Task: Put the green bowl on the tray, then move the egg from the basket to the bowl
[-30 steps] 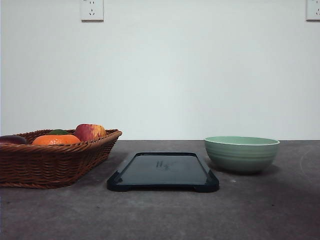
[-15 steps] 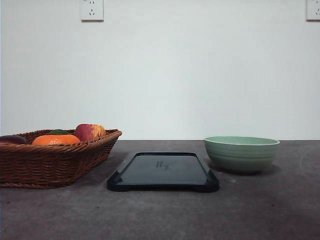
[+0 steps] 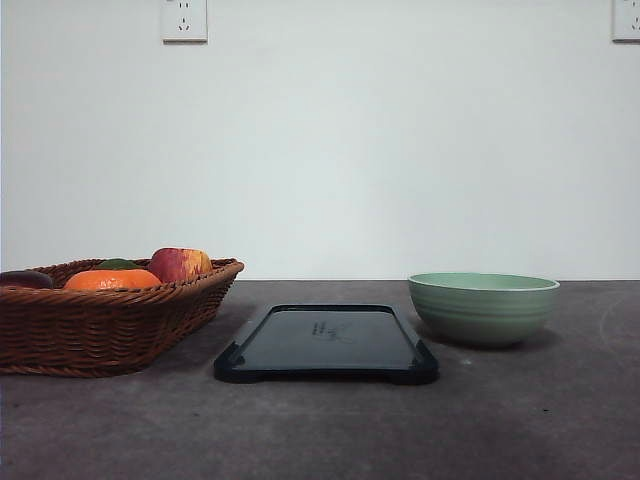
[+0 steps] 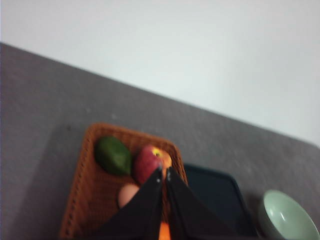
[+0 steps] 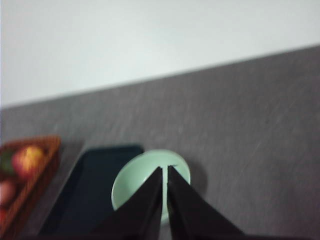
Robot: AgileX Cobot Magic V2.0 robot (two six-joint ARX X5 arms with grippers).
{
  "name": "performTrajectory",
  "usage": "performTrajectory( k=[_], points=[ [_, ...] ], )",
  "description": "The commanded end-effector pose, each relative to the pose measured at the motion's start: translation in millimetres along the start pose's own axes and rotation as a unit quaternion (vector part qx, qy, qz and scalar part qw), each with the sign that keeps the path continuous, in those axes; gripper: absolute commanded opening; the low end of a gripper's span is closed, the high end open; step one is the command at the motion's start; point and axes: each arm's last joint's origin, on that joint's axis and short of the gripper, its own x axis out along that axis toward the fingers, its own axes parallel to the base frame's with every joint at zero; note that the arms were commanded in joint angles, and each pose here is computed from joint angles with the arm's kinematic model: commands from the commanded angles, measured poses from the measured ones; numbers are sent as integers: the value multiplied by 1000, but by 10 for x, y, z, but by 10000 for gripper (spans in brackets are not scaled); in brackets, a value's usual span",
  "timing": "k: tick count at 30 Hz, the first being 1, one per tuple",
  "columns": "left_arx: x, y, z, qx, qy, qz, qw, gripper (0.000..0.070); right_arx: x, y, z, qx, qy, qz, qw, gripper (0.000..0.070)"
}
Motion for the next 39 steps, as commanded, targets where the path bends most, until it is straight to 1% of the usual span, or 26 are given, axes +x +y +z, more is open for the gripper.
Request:
performTrajectory(
  k=[1, 6, 9, 12, 17, 20, 23, 25, 28, 29, 30, 31, 32, 33, 34, 35, 36, 39],
  points=[
    [59, -31, 92, 13, 13, -11, 1000, 0, 81, 10, 52, -17, 27, 7, 999, 7],
    [300, -38, 206, 21, 84, -27, 996, 0, 357, -2, 100, 0, 113, 37, 993, 7],
    [433, -52, 261, 34, 126, -27, 991, 0, 520, -6, 102, 1, 154, 44, 987, 7],
    [559, -80, 305, 44, 164, -28, 985, 0, 667, -12, 80, 6, 185, 46, 982, 7],
    [738, -137, 354, 57, 232, -30, 971, 0, 843, -24, 28, -1, 230, 44, 972, 7],
    [842, -160, 363, 66, 270, -31, 960, 0, 916, -31, 9, -3, 250, 43, 967, 7],
    [928, -173, 363, 65, 295, -30, 953, 0, 948, -40, -7, -3, 258, 41, 965, 7],
    [968, -178, 356, 68, 301, -32, 951, 0, 954, -40, -14, -7, 261, 43, 964, 7],
    [990, -185, 352, 77, 300, -37, 950, 12, 954, -39, -15, -28, 260, 48, 964, 11],
    [991, -186, 355, 77, 298, -37, 951, 76, 954, -39, -15, -35, 260, 50, 964, 25],
    [993, -187, 357, 78, 297, -38, 951, 161, 954, -39, -15, -39, 260, 52, 963, 61],
    [995, -187, 360, 78, 295, -38, 951, 260, 954, -39, -15, -42, 260, 52, 963, 111],
    [995, -188, 361, 78, 295, -38, 952, 356, 954, -39, -15, -42, 260, 52, 963, 178],
    [996, -188, 361, 79, 294, -38, 952, 403, 954, -39, -15, -42, 260, 52, 963, 242],
    [996, -188, 361, 79, 294, -38, 952, 419, 953, -39, -16, -42, 260, 52, 963, 302],
    [996, -188, 361, 79, 294, -38, 952, 418, 953, -39, -16, -41, 260, 52, 963, 337],
    [996, -188, 361, 78, 294, -38, 952, 418, 953, -39, -17, -39, 261, 51, 963, 350],
    [996, -188, 361, 78, 294, -38, 952, 418, 953, -39, -16, -22, 262, 46, 964, 349]
  ],
)
